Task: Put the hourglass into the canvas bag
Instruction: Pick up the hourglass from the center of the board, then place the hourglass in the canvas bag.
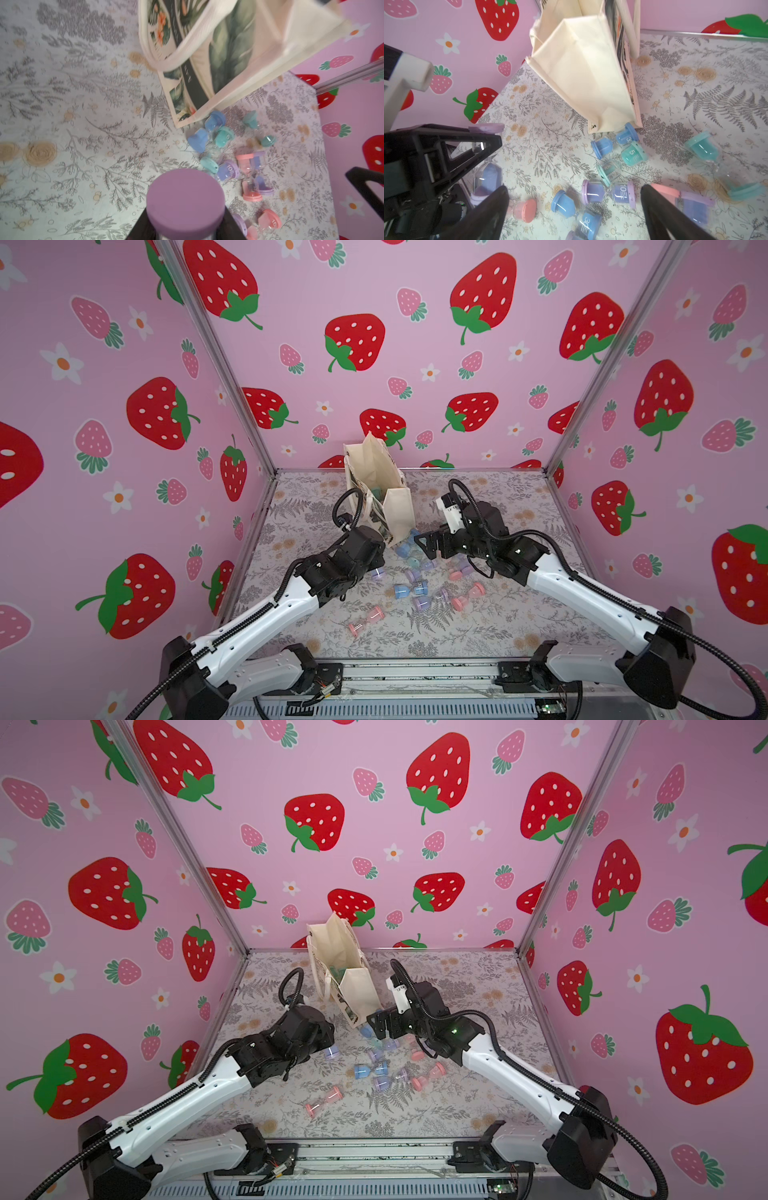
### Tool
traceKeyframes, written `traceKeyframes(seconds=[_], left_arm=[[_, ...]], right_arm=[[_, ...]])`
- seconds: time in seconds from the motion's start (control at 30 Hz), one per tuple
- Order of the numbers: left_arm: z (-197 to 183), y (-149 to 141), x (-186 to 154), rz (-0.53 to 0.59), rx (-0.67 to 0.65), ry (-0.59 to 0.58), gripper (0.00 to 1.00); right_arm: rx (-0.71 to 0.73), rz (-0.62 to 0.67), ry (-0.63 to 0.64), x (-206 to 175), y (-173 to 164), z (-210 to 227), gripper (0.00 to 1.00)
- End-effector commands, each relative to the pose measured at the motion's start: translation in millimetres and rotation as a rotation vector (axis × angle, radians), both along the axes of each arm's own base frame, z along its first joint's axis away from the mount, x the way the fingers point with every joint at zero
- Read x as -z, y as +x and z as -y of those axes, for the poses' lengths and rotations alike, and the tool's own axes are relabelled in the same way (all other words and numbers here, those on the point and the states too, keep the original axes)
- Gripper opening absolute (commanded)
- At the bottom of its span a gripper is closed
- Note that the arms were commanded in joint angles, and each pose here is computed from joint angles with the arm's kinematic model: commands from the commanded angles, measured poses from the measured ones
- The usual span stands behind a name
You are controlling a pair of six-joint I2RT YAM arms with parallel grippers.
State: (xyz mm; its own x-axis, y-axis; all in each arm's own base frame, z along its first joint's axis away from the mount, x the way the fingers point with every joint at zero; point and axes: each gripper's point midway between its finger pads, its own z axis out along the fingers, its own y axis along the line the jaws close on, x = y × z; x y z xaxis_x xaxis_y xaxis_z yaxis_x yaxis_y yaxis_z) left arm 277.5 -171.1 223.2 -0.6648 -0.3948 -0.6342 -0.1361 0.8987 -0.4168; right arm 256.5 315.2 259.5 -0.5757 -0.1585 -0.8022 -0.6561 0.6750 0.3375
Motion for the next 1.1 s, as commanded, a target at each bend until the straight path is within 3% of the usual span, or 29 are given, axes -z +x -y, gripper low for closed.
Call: traceKeyframes(seconds=[0.0,0.23,0.57,0.8,1.07], left_arm=[[-8,16,-45,0.093,0.020,0.031,0.35],[-9,63,-105,0.194,0.014,-0.053,0.35],[-5,142,-137,0.248,-0.037,-0.135,0.34],[-13,195,-132,0.260,-0.111,-0.110,0.33],[-19,250,-102,0.210,-0.162,-0.076,0.32]], right_arm=[[0.024,0.022,0.025,-24,8,0,0.99],[0.032,0.073,0.096,-69,21,-4,0.99],[0.012,0.089,0.171,-107,34,-15,0.99],[-0.009,0.078,0.195,-114,44,-25,0.99],[-0.021,0.077,0.214,-119,51,-31,0.99]])
